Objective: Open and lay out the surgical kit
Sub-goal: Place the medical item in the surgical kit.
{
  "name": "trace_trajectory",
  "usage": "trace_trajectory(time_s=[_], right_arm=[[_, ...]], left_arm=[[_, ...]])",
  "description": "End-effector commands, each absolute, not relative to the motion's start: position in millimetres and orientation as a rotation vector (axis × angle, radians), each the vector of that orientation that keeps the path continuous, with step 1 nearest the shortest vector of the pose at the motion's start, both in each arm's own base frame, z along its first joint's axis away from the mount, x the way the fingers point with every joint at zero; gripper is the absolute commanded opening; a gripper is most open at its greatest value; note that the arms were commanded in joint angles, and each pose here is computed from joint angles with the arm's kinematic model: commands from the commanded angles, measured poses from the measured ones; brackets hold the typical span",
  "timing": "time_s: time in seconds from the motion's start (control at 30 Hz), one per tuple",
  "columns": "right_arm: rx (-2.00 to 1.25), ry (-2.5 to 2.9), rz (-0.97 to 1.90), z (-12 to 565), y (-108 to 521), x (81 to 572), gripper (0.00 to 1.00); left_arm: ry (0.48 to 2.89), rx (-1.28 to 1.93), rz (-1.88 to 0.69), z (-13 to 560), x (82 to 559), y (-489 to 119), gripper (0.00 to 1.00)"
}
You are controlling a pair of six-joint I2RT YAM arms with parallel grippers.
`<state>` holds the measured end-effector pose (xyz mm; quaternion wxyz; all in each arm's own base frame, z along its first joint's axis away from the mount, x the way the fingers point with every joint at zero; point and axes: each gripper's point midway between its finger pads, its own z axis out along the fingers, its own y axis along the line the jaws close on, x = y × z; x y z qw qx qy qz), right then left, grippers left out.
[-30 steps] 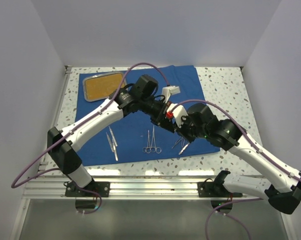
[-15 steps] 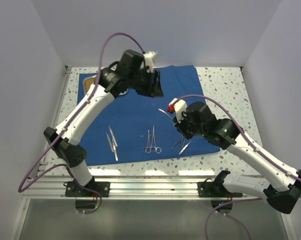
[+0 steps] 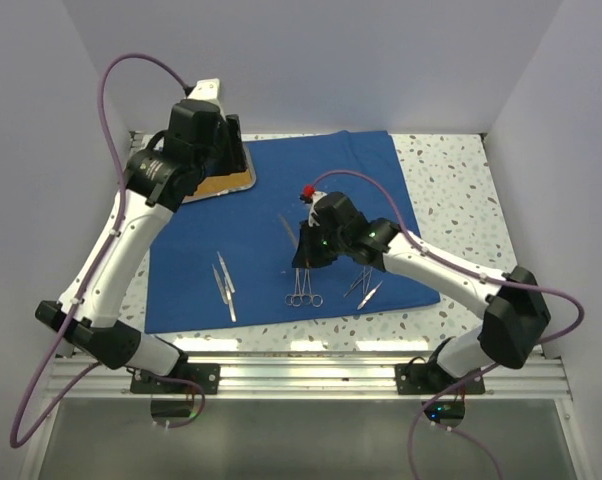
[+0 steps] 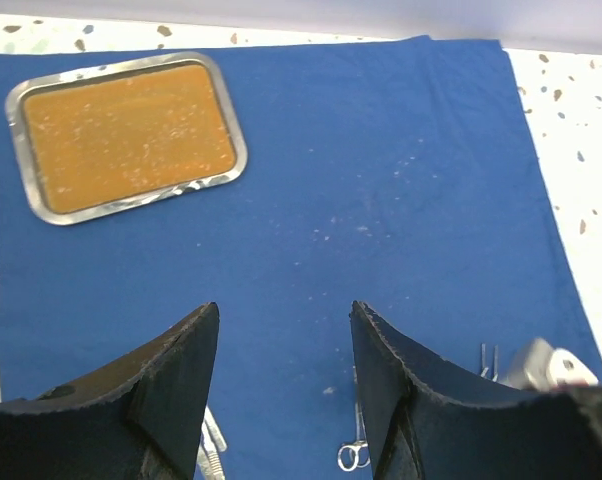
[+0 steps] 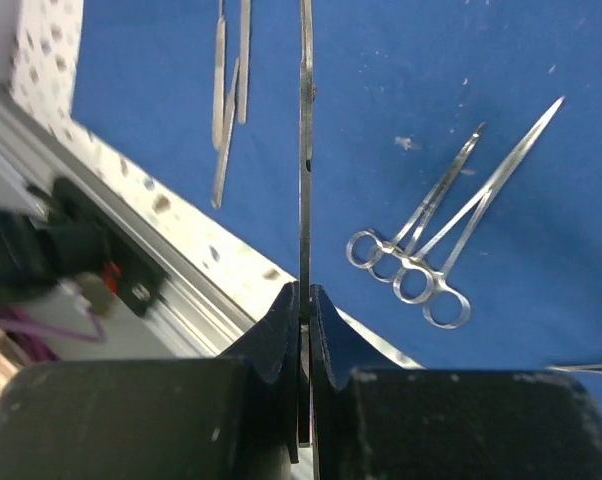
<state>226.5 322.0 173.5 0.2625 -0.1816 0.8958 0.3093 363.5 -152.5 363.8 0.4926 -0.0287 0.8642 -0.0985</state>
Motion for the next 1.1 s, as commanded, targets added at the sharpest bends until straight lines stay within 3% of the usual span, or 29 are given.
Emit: trace_trajectory(time_s=[0.0,0.33,0.8,0.87,0.9,1.0,1.07], right_arm=[[-0.066,2.457,0.986,189,350,247,0.0],[0.432,2.61,0.916,126,336,244,0.0],[0.397,2.813,0.918,89,352,210,0.0],[0.362,2.839,0.897,89,351,207,0.12],[0.356,2.857,0.874,89,350,206,0.3],[0.347,2.875,0.842,87,345,202,0.57],[0.349,2.87,0.813,87,340,202,0.67]], left_arm=[[2.039,-0.118,-0.183,368,363,-137,0.59],[2.048,-0.097,-0.143,359,350,-126,0.58],[2.053,-0.041,-0.152,358,346,-129,0.58],[2.054,-0.039,-0.155,358,346,-129,0.58],[2.055,-0.038,-0.155,356,346,-129,0.57],[2.054,-0.034,-0.16,356,346,-130,0.57],[2.055,-0.029,-0.157,355,346,-130,0.57]])
